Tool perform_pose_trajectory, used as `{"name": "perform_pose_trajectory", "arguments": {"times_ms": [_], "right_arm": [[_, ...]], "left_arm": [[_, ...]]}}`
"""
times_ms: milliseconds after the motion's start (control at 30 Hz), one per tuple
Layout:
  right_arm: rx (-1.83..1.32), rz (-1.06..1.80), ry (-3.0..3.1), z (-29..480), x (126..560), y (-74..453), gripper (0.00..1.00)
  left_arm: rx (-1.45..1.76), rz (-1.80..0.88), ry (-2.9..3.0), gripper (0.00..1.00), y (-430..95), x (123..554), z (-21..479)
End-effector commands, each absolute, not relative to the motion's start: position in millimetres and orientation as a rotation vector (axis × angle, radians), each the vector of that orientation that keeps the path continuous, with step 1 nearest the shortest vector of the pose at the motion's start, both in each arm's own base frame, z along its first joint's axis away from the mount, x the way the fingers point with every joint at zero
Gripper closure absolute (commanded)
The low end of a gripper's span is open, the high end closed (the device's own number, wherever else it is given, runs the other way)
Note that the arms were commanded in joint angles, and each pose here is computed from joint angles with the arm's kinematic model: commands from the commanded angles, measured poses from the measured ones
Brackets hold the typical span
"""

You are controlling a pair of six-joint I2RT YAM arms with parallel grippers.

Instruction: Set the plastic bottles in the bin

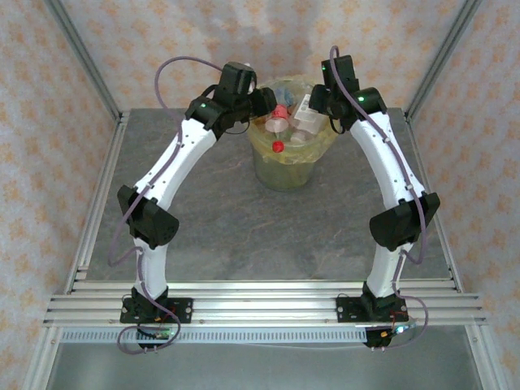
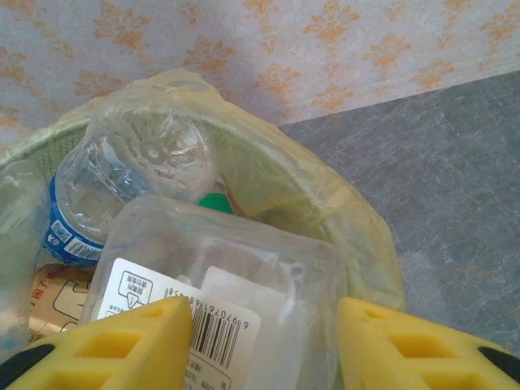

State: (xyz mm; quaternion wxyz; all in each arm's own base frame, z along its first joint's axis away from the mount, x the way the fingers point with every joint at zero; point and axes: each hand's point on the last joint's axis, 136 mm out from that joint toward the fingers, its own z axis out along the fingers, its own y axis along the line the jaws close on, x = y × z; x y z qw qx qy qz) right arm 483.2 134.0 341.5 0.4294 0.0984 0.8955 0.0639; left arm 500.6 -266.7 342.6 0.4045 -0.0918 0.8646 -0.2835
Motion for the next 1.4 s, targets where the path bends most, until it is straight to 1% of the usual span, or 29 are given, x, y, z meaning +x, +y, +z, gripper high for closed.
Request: {"name": "perform_pose_trajectory", "arguments": {"times_ms": [0,167,300,333,500,667,767,833,933,1100,1267,1367], "right_arm": [[0.220,0.167,2.237,352,473,137,0.50],[0.197,0.195,2.223,360,466,143,0.50],[0.136,0.239,2.230,364,458,160,0.49],[0.119,0.239,2.226,366,455,164,0.47],[0.056,0.259,2.201,379,442,183,0.41],[0.015,0.246,2.178,386,437,199,0.36],[0.036,0.167,2.169,389,438,193,0.30],[0.069,0.112,2.161,391,440,184,0.27],[0.085,0.097,2.142,397,439,180,0.27],[0.080,0.172,2.140,402,435,190,0.27],[0.056,0.253,2.167,395,432,210,0.27],[0.019,0.360,2.185,389,432,233,0.30]], "left_arm": [[-0.232,-0.757,2.205,0.57,-283,503,333],[-0.250,-0.754,2.210,0.57,-285,509,327],[-0.261,-0.761,2.201,0.57,-285,509,331],[-0.265,-0.761,2.196,0.56,-283,508,333],[-0.271,-0.744,2.131,0.41,-270,499,361],[-0.298,-0.674,2.010,0.25,-235,478,409],[-0.340,-0.636,1.954,0.22,-209,468,423],[-0.374,-0.627,1.936,0.21,-194,465,423],[-0.422,-0.630,1.926,0.21,-174,460,420],[-0.470,-0.604,1.919,0.24,-153,453,411],[-0.438,-0.629,1.986,0.34,-164,447,386],[-0.410,-0.636,2.050,0.44,-177,444,365]]}}
